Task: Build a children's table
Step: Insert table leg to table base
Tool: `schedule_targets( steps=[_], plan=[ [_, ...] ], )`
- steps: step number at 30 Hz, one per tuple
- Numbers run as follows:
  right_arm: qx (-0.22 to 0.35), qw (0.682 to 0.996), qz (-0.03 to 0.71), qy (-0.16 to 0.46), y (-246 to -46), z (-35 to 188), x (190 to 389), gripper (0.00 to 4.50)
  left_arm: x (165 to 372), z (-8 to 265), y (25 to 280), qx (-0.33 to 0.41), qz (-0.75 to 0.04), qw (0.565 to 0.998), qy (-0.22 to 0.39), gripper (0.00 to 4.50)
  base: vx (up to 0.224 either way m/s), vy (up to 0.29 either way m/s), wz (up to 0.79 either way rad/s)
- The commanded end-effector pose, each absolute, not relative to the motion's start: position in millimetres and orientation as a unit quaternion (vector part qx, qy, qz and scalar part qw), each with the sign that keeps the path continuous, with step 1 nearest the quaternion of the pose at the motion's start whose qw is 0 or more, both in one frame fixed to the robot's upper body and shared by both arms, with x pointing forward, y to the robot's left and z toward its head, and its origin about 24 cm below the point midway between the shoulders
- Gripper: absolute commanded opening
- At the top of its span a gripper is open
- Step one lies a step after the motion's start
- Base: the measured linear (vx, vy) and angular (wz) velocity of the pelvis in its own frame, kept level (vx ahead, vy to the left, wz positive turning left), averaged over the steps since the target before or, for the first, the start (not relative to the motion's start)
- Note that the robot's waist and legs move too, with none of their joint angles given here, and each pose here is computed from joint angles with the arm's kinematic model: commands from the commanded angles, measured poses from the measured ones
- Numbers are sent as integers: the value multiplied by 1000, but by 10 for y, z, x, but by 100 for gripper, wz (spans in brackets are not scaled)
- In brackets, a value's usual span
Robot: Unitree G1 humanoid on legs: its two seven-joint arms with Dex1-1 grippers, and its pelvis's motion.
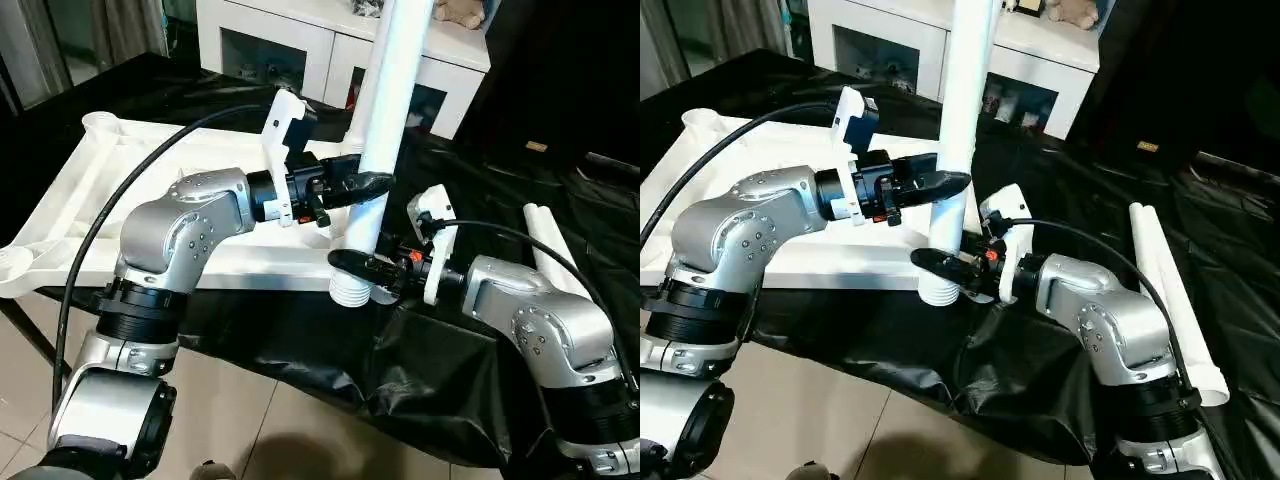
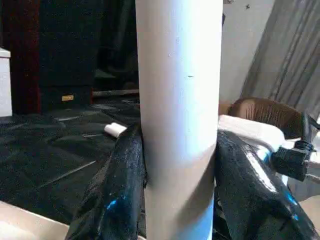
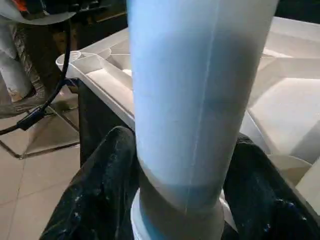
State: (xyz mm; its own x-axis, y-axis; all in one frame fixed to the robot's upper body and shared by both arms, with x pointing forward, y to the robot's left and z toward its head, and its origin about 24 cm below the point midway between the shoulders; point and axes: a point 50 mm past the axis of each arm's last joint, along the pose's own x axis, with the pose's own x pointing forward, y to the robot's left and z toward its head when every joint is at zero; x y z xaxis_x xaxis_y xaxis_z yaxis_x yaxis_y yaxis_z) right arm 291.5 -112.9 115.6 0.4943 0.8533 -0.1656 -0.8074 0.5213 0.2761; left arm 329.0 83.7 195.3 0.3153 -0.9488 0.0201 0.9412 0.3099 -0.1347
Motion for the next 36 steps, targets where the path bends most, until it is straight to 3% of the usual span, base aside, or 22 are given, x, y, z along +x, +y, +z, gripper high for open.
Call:
schedule_targets(
  steps=[1, 4, 12, 13, 16, 20, 34, 36],
  plan=[
    [80, 863, 476, 147, -1161, 1128, 2937, 221, 3248, 2072, 739, -49, -607, 793, 11, 182, 0, 0, 0],
    [82, 862, 477, 148, -1160, 1125, 2937, 197, 3242, 2076, 732, -48, -611, 790, 10, 182, 0, 0, 0],
    [77, 863, 480, 138, -1156, 1139, 2945, 189, 3236, 2074, 720, -46, -615, 787, 11, 182, 0, 0, 0],
    [82, 861, 484, 135, -1148, 1150, 2941, 258, 3234, 2068, 721, -45, -616, 787, 11, 182, 0, 0, 0],
    [78, 859, 488, 134, -1141, 1158, 2935, 260, 3233, 2060, 723, -42, -617, 786, 13, 182, 0, 0, 0],
    [73, 857, 492, 134, -1134, 1158, 2924, 298, 3224, 2054, 726, -38, -620, 784, 14, 182, 0, 0, 0],
    [67, 855, 496, 135, -1135, 1151, 2929, 298, 3217, 2035, 748, -24, -622, 782, 15, 182, 0, 0, 0],
    [68, 855, 497, 134, -1131, 1154, 2933, 270, 3215, 2040, 752, -22, -623, 782, 14, 182, 0, 0, 0]
  ],
)
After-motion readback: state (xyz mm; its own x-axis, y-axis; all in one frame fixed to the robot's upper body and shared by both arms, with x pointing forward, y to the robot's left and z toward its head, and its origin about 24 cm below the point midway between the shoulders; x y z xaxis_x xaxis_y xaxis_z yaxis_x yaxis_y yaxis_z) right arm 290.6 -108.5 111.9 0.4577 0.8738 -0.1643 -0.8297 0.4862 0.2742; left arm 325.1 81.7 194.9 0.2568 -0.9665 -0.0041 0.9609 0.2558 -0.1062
